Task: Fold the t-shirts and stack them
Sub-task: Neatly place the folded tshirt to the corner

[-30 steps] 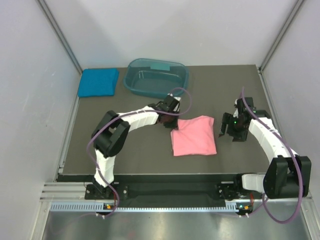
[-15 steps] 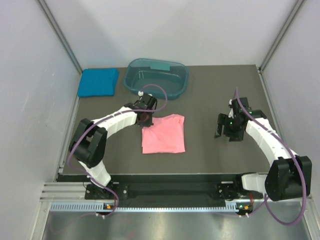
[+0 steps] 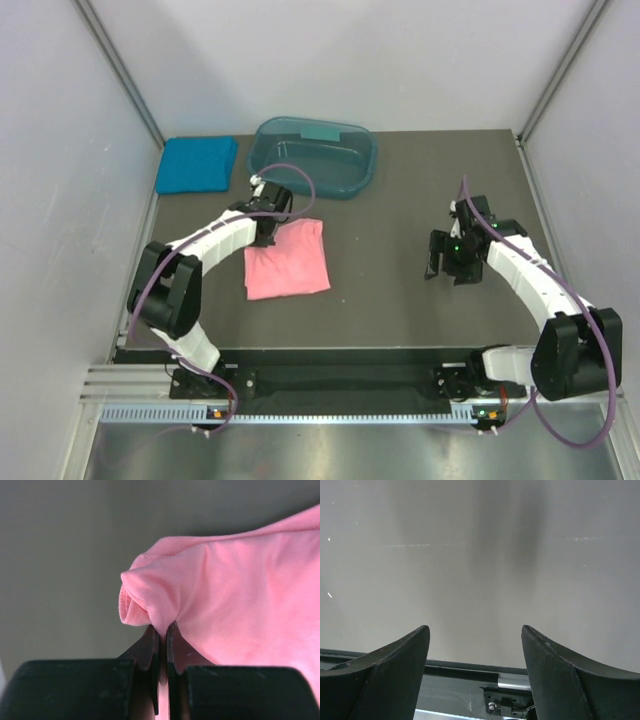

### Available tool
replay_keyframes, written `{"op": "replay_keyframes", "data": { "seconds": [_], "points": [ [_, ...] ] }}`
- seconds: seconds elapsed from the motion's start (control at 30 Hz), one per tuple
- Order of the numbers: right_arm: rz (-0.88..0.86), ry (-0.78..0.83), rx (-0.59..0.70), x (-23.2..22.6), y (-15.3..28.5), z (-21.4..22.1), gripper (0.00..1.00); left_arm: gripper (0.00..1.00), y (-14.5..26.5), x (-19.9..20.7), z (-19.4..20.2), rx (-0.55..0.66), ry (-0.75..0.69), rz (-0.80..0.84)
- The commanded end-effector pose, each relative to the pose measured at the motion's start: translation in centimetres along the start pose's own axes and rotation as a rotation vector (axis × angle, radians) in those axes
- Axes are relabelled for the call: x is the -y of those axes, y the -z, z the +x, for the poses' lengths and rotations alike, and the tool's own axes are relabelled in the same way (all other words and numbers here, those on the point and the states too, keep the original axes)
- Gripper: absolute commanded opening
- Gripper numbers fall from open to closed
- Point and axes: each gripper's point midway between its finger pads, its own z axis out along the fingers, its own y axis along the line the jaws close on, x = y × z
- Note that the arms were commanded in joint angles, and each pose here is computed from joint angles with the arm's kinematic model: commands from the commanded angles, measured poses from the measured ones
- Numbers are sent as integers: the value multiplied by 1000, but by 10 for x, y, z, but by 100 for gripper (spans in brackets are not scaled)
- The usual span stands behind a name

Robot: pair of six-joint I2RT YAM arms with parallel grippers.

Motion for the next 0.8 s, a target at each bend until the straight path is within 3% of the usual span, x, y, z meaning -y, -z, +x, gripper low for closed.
{"op": "replay_keyframes", "data": {
  "seconds": [0.0,0.27,0.43,0.57,0.77],
  "points": [
    [-15,44,35,-13,9,-14,74,0,8,-52,-26,62,32,-160],
    [-6,75,-4,-16,5,-4,75,0,-12,-106,-53,126,110,-173],
    [4,88,-30,-13,0,3,75,0,-22,-121,-95,251,97,-41],
    [23,99,-61,-8,-6,12,75,0,-35,-157,-122,271,119,-48],
    [61,113,-100,-1,-12,18,75,0,-43,-177,-169,365,92,-48]
  ]
}}
